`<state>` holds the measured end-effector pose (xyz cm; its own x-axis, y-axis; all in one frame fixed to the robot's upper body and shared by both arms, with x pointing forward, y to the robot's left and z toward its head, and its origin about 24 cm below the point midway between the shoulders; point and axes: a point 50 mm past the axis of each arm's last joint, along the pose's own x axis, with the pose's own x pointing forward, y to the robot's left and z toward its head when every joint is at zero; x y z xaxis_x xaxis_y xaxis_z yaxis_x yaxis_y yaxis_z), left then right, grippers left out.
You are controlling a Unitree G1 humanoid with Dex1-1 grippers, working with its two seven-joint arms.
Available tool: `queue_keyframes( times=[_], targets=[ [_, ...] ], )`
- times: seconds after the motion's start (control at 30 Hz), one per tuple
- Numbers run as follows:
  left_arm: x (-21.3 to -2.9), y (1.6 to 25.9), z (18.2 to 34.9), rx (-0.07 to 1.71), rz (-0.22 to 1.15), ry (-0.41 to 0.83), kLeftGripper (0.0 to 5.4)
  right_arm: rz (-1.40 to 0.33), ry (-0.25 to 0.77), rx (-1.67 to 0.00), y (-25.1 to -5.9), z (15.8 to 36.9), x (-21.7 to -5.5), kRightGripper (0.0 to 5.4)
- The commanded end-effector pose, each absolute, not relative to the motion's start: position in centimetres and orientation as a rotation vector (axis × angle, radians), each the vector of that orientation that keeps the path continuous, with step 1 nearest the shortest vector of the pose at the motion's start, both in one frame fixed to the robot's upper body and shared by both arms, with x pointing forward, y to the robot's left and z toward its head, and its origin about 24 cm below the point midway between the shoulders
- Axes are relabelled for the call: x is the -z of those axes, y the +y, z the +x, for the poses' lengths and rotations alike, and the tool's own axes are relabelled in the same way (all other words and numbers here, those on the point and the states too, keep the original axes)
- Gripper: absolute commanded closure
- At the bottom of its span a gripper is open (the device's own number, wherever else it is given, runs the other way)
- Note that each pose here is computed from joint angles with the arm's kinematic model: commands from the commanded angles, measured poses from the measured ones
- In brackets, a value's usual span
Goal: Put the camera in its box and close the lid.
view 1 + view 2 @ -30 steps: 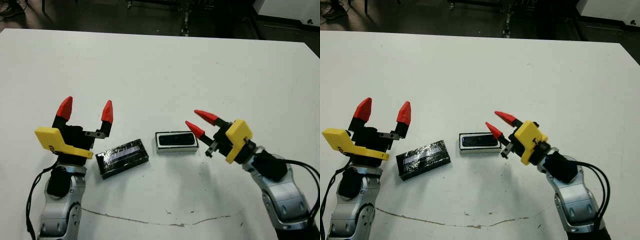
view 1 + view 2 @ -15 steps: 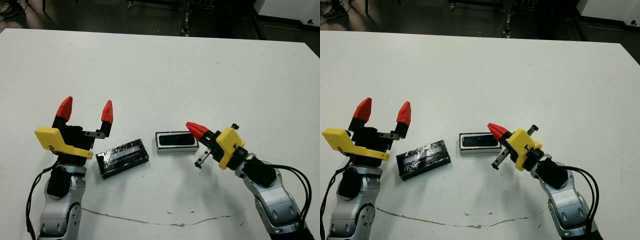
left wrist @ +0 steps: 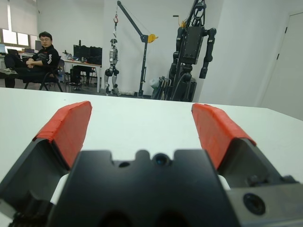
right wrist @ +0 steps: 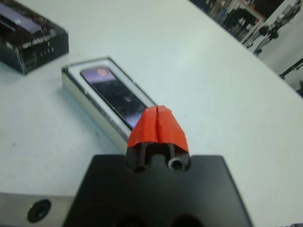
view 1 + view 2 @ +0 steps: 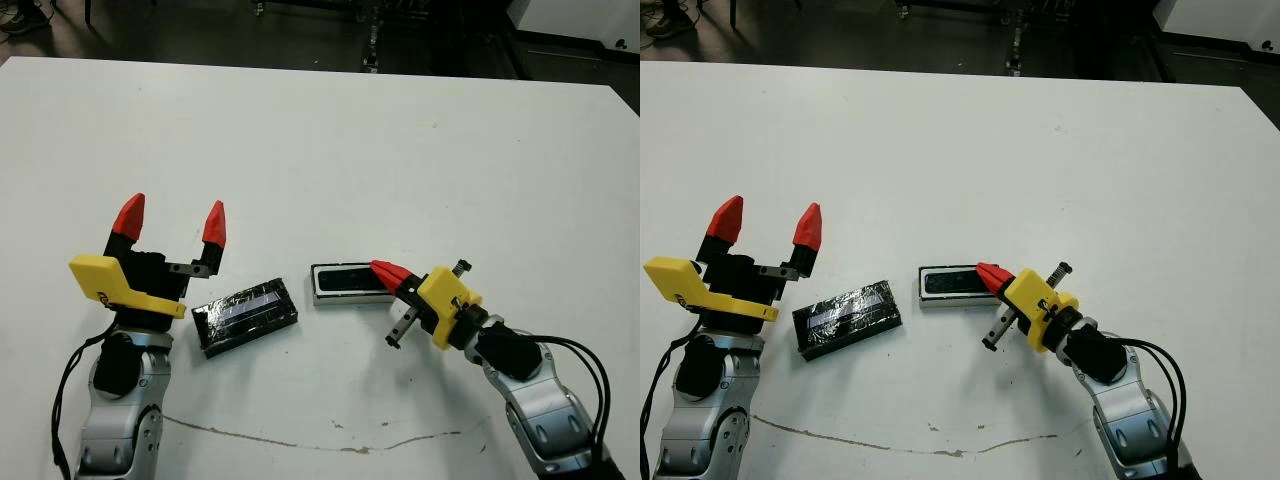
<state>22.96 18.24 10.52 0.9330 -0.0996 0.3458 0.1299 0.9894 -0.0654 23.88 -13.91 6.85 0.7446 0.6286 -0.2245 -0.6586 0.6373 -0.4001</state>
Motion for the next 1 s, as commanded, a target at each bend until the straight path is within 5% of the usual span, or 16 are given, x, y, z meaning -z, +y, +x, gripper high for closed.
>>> queue_keyframes(
  times=[0.03,0.47,0.77,1.0],
  targets=[
    [-10.1,18.5,22.8,0.119,-0.076,-0.331,0.0,-0.498,0.127,-0.749,-14.5,23.4,-6.1,5.39],
    [-10.1,18.5,22.8,0.113,-0.08,-0.325,0.0,-0.465,0.088,-0.718,-14.9,23.4,-6.6,5.39],
    [-10.5,18.9,22.6,0.132,-0.06,-0.34,0.0,-0.154,-0.134,-0.473,-16.9,23.6,-10.6,5.39],
    [-12.7,19.9,22.0,0.215,0.092,-0.349,0.0,-0.057,-0.233,-0.324,-18.9,22.6,-12.6,5.39]
  ],
)
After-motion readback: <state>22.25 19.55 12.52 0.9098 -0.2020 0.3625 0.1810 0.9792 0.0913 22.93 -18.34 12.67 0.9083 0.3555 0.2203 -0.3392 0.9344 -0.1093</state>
